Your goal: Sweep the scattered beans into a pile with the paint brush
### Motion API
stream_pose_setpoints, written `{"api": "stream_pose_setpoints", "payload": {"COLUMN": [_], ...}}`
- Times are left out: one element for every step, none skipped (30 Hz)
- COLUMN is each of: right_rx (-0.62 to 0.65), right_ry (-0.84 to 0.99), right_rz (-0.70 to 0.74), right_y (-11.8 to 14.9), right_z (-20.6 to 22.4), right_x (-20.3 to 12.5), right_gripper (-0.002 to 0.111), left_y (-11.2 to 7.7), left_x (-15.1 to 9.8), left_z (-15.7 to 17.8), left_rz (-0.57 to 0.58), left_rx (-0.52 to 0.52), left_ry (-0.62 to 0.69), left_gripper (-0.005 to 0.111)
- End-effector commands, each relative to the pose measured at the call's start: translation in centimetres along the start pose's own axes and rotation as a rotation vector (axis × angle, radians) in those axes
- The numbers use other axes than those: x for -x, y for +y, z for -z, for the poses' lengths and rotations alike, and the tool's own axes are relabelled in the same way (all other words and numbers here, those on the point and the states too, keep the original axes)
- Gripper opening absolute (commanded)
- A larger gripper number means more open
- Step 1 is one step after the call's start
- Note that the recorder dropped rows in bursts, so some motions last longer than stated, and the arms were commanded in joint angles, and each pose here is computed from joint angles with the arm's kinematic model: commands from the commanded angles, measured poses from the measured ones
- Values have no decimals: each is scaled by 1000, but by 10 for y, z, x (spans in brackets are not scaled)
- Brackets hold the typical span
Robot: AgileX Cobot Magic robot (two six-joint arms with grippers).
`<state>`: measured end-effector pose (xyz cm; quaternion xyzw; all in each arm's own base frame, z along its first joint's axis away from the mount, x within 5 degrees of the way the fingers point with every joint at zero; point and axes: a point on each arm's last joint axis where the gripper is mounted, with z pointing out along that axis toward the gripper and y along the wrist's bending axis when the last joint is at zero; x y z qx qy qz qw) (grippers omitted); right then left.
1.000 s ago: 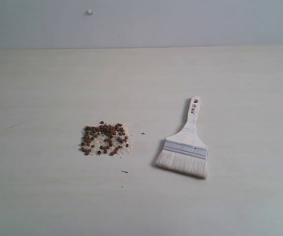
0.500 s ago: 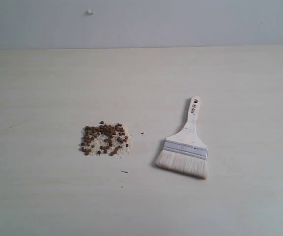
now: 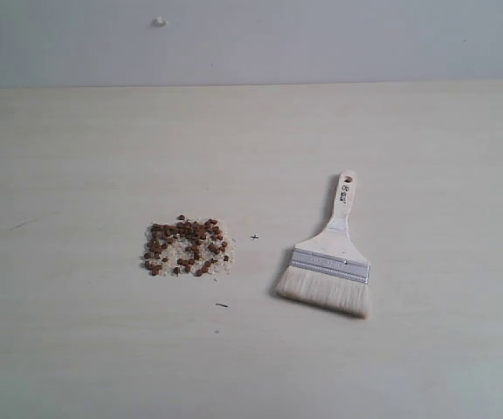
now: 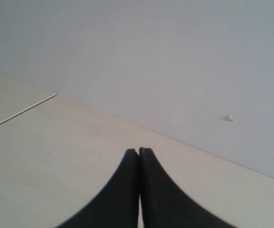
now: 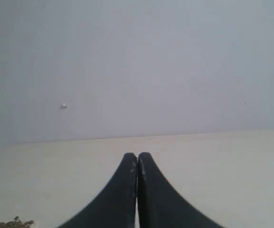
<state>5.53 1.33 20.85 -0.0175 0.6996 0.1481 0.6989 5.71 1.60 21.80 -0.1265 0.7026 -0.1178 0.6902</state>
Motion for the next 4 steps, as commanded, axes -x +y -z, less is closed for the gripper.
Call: {"api": "stream_pose_setpoints", "payload": {"right_rx": [-5,-5,-5,-5], "right_ry": [-1,-1,-1,-1], "right_rz": [0,0,0,0], "right_y": [0,0,0,0], "right_z": [0,0,0,0], "right_x": [-1,-1,-1,-1], "right_gripper": [0,0,0,0], "left_y": [1,1,1,1], "left_x": [0,0,0,0], "left_z": [0,0,0,0], "left_rz": [-8,-8,-8,-8], "left_rx": [3,3,3,3], "left_ry": [-4,-4,-4,-4], "left_gripper": [0,0,0,0]}}
